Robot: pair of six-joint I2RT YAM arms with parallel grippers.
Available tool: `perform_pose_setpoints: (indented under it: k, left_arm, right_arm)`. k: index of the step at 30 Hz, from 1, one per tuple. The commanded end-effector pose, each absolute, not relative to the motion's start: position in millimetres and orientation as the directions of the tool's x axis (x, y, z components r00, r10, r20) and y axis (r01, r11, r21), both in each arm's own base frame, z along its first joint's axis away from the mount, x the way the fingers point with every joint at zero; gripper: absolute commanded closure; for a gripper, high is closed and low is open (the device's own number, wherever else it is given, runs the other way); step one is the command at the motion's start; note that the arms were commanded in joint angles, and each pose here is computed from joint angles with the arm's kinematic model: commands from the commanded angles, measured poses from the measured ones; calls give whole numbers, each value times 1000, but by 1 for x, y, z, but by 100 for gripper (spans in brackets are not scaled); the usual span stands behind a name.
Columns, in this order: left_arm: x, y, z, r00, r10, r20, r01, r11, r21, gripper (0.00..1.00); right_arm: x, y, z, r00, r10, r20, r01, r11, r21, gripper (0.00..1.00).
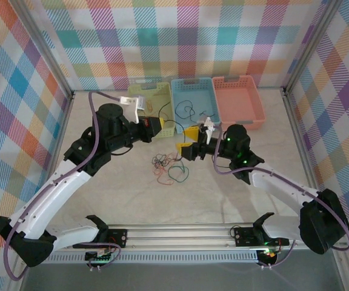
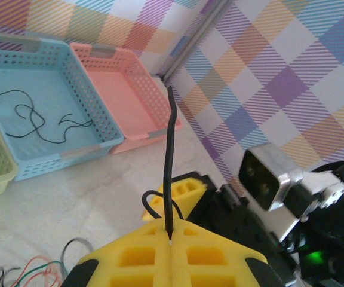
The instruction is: Untangle the cables
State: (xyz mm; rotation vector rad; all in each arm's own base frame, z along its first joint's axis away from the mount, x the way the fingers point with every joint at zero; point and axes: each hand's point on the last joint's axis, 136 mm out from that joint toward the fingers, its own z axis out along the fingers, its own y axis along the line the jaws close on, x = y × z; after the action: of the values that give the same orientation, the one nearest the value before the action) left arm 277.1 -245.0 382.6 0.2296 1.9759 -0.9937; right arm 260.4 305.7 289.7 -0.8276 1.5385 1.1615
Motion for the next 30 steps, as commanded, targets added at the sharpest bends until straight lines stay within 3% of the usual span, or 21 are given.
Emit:
perform_pose_setpoints:
  k: [1, 7, 16, 30]
  left_arm:
    - [273, -251, 408, -568, -217, -794, 560, 605, -565, 100]
    - [270, -250, 430, -544, -219, -810, 583, 595, -553, 100]
    - [260, -256, 498, -512, -252, -821, 652, 509, -562, 100]
    - [236, -238, 607, -383, -334, -861, 728, 464, -504, 100]
  right_arm:
    - [269, 315, 308, -190, 52, -980, -932, 304, 197, 26]
    - [288, 323, 296, -214, 21, -977, -916, 342, 208, 46]
    - [293, 321, 257, -248, -17, -969, -899, 377, 224, 67]
    - [311, 309, 173, -313, -132, -940, -837, 507, 207, 70]
